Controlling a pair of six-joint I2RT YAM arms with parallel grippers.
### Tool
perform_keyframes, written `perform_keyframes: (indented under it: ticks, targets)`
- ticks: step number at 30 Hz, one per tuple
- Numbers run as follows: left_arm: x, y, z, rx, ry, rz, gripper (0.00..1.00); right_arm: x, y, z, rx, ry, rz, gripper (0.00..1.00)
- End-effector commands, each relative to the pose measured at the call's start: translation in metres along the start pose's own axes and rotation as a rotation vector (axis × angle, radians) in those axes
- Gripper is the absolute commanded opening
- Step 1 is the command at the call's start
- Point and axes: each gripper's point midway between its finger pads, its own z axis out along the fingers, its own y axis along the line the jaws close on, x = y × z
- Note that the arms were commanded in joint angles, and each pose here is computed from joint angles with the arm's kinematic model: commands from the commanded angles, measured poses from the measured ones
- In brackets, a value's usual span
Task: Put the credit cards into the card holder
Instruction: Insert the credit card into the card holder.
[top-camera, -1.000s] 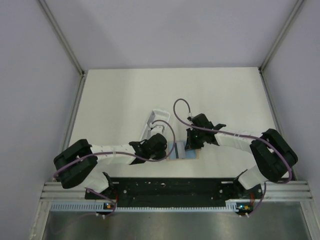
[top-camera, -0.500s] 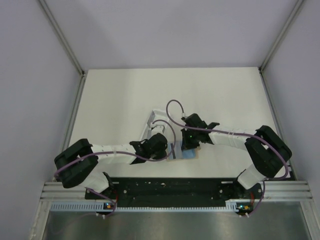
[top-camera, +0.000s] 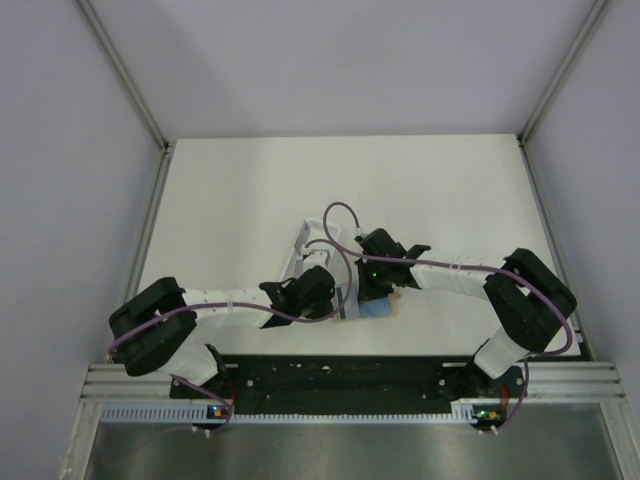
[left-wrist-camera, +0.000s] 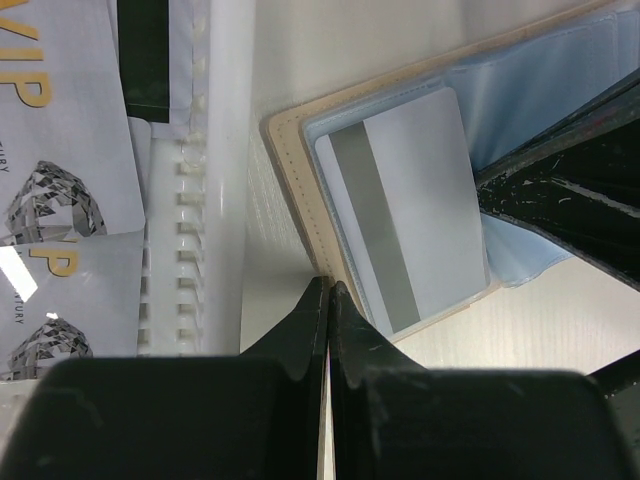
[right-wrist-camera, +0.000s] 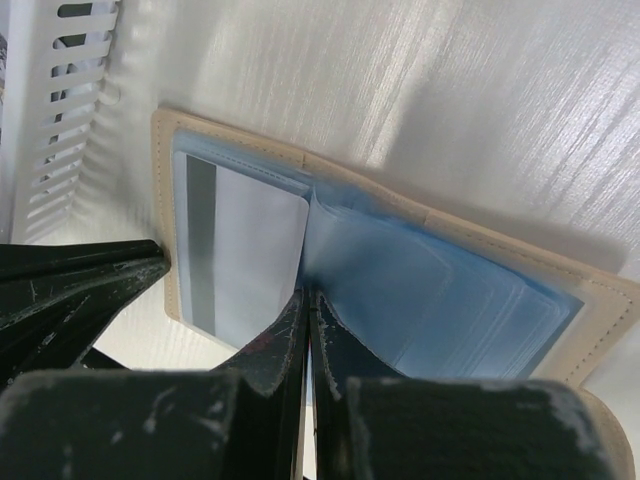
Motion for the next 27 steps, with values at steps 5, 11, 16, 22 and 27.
perform_keyframes:
  ticks: [5, 11, 16, 22, 27]
  targets:
    - [-0.008, -0.014, -0.007, 0.049, -0.020, -0.007, 0.00, -0.006, -0.009, -0.027, 0.119, -0.070, -0.044, 0.00]
    - [-0.015, -0.015, -0.012, 0.040, -0.040, 0.003, 0.00, -0.017, -0.037, -0.058, 0.289, -0.145, -0.063, 0.02]
    - [-0.014, -0.014, -0.012, 0.036, -0.039, 0.000, 0.00, -0.015, -0.059, -0.069, 0.415, -0.146, -0.068, 0.02]
    - [-0.016, -0.013, -0.016, 0.036, -0.046, -0.004, 0.00, -0.027, -0.017, -0.071, 0.182, -0.226, -0.054, 0.01]
    - [-0.025, -0.016, -0.026, 0.048, -0.078, 0.000, 0.00, -0.027, 0.022, -0.067, -0.050, -0.255, -0.050, 0.04]
